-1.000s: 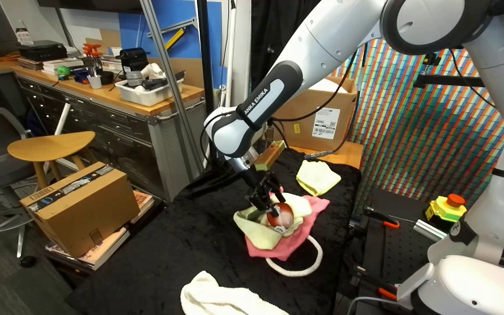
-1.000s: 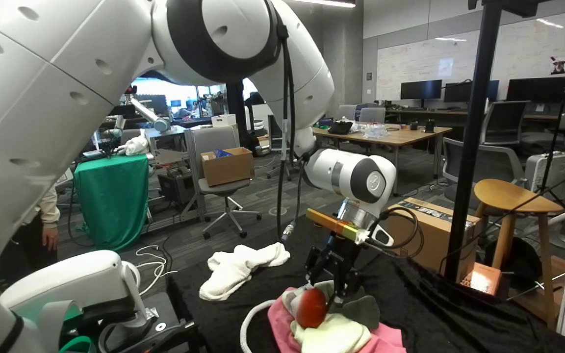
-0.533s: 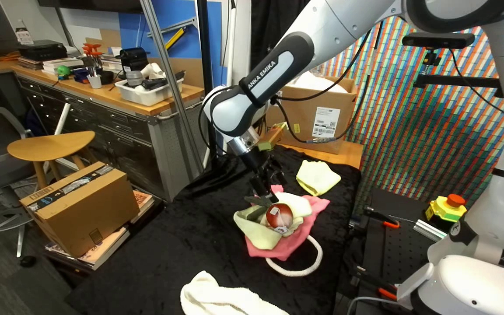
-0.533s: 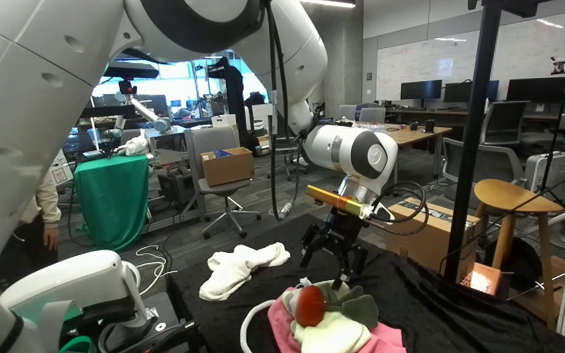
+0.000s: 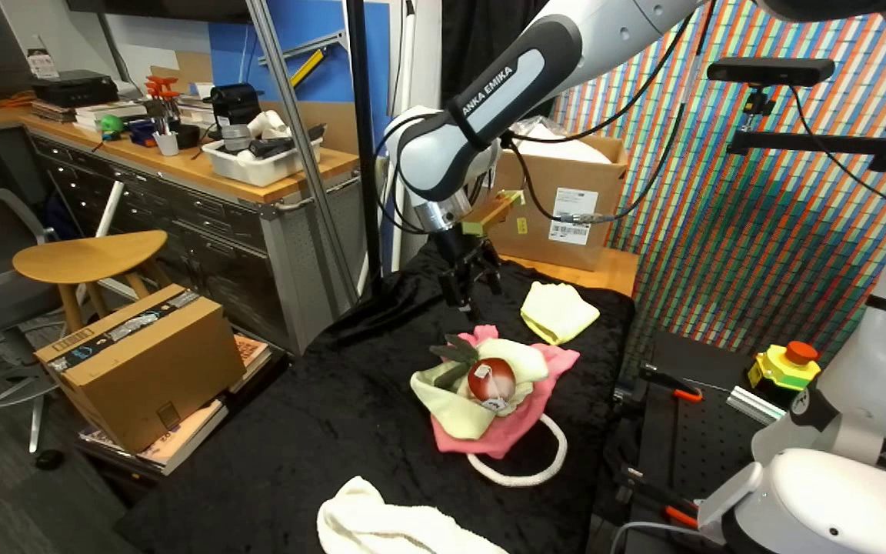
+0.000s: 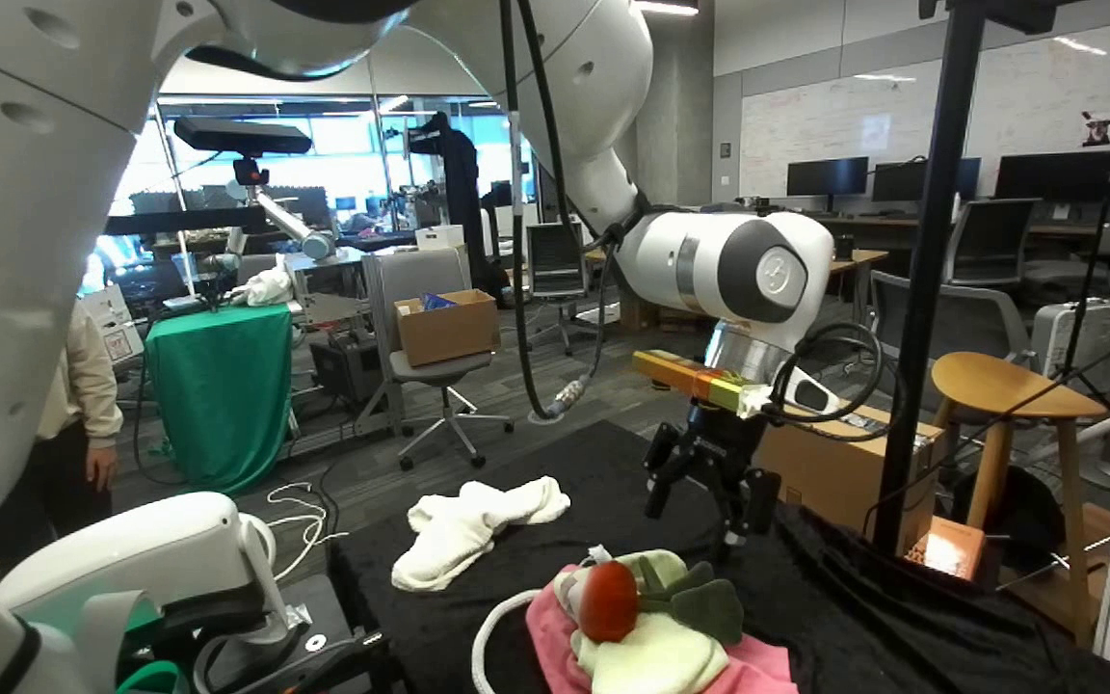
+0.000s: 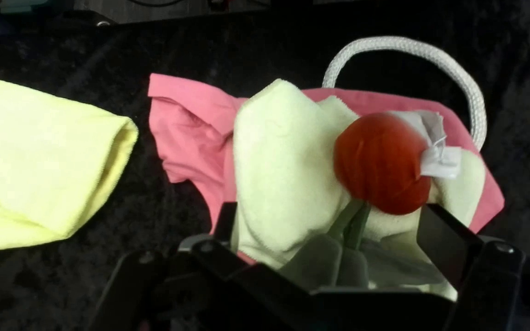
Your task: Stack the objects on the table together
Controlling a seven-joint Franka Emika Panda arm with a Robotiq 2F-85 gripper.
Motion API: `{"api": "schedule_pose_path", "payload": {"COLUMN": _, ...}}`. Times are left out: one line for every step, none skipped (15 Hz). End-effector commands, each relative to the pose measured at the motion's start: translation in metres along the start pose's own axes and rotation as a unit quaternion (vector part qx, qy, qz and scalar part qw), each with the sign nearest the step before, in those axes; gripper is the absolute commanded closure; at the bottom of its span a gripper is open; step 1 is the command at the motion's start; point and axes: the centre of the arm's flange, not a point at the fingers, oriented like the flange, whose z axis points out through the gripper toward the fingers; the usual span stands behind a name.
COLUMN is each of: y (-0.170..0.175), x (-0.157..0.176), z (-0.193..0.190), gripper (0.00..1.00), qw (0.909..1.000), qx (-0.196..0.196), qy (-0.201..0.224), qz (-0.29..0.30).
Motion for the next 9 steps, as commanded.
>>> {"api": "schedule_pose_path", "payload": {"y": 0.036, "x": -0.023, "z": 0.0, "gripper": 0.0, "qw": 0.997, "qx": 0.03, "qy": 0.035, "qz": 0.063}}
{"api": "schedule_pose_path", "payload": {"y": 0.049, "x": -0.027, "z": 0.0, "gripper": 0.0, "qw": 0.9958, "qx": 0.034, "qy": 0.039, "qz": 0.076}}
{"api": "schedule_pose_path", "payload": {"y": 0.06, "x": -0.028, "z": 0.001, "gripper": 0.0, "qw": 0.9945, "qx": 0.037, "qy": 0.042, "qz": 0.088}}
{"api": "schedule_pose_path", "payload": {"y": 0.071, "x": -0.029, "z": 0.004, "gripper": 0.0, "qw": 0.9929, "qx": 0.038, "qy": 0.047, "qz": 0.102}}
{"api": "schedule_pose_path", "payload": {"y": 0.085, "x": -0.031, "z": 0.005, "gripper": 0.0, "qw": 0.9911, "qx": 0.04, "qy": 0.048, "qz": 0.118}}
{"api": "schedule_pose_path", "payload": {"y": 0.096, "x": -0.031, "z": 0.008, "gripper": 0.0, "qw": 0.989, "qx": 0.041, "qy": 0.049, "qz": 0.133}}
{"api": "schedule_pose_path", "payload": {"y": 0.107, "x": -0.029, "z": 0.012, "gripper": 0.0, "qw": 0.9869, "qx": 0.046, "qy": 0.051, "qz": 0.146}}
{"api": "schedule_pose_path", "payload": {"y": 0.117, "x": -0.03, "z": 0.016, "gripper": 0.0, "qw": 0.985, "qx": 0.047, "qy": 0.051, "qz": 0.158}}
{"api": "schedule_pose_path", "payload": {"y": 0.127, "x": -0.028, "z": 0.02, "gripper": 0.0, "qw": 0.9827, "qx": 0.047, "qy": 0.054, "qz": 0.171}}
